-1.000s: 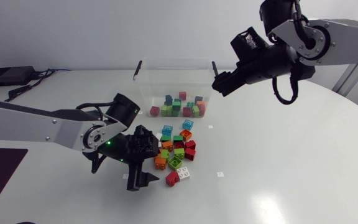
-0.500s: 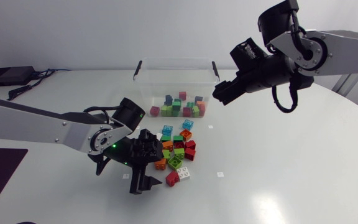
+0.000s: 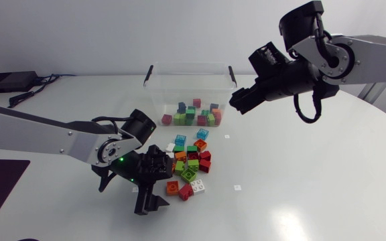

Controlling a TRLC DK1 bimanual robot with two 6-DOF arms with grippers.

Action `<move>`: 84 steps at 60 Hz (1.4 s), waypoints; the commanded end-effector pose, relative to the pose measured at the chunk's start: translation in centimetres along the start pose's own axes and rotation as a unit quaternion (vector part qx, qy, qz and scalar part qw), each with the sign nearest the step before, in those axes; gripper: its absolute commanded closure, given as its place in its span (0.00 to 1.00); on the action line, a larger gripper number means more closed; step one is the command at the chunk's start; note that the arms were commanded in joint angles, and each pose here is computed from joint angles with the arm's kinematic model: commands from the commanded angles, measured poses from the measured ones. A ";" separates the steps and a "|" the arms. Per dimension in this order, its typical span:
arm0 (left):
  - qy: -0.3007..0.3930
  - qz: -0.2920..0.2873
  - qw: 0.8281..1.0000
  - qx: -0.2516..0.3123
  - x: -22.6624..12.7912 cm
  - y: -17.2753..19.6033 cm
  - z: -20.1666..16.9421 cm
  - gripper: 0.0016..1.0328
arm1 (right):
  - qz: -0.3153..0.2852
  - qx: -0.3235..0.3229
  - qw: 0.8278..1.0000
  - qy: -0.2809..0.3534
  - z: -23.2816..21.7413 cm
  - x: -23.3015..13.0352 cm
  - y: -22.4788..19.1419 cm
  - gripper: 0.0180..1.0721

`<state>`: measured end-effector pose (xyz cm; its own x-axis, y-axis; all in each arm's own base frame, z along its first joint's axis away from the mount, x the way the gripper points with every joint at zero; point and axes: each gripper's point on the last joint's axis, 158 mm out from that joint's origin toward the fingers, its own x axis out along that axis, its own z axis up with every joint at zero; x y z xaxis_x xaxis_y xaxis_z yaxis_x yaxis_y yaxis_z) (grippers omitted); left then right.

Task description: Place the duplo bricks in the container

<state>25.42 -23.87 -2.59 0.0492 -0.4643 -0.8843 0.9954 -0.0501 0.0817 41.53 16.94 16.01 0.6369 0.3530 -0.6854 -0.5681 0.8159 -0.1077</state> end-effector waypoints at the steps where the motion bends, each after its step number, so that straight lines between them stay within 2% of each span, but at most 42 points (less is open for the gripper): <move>1: 0.008 -0.015 1.000 0.006 0.6 -0.5 -0.8 0.07 | 0.006 -0.007 1.000 0.000 -0.5 -0.2 0.7 0.16; 21: 0.009 -0.021 1.000 -0.020 1.2 -0.2 -0.9 0.07 | 0.006 -0.007 1.000 0.002 -1.0 -0.4 0.9 0.16; 32: 0.003 -0.022 1.000 -0.017 1.5 0.5 -0.3 0.19 | 0.016 -0.017 1.000 0.008 -1.8 -0.5 2.0 0.16; 40: -0.004 -0.025 1.000 -0.015 1.6 0.4 0.4 0.33 | 0.025 -0.023 0.999 0.020 -3.2 -0.5 3.0 0.16; 42: -0.003 -0.025 1.000 -0.016 1.6 0.4 0.3 0.42 | 0.027 -0.025 0.999 0.023 -3.6 -0.6 3.2 0.16; 46: -0.005 -0.024 1.000 -0.016 1.6 0.5 0.4 0.49 | 0.029 -0.026 0.999 0.027 -4.2 -0.6 3.5 0.16; 48: -0.005 -0.025 1.000 -0.016 1.6 0.5 0.4 0.58 | 0.032 -0.028 0.999 0.032 -4.7 -0.6 3.7 0.16; 54: -0.007 -0.025 1.000 -0.016 1.5 0.5 0.5 0.74 | 0.046 -0.029 0.998 0.045 -6.2 -0.6 4.5 0.16; 77: -0.017 -0.031 0.999 -0.019 -0.2 -0.6 0.7 0.76 | 0.119 -0.084 0.984 0.107 -11.7 -0.5 10.5 0.16; 84: -0.019 -0.023 0.999 -0.023 -1.4 -0.4 0.6 0.76 | 0.137 -0.077 0.977 0.145 -12.7 -0.1 12.0 0.16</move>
<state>25.00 -24.29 -2.18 -0.0099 -0.4822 -0.8760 0.9990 -0.0436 0.0127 29.17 20.39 7.02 0.3522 0.4023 -0.8450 -0.7716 0.6358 -0.0189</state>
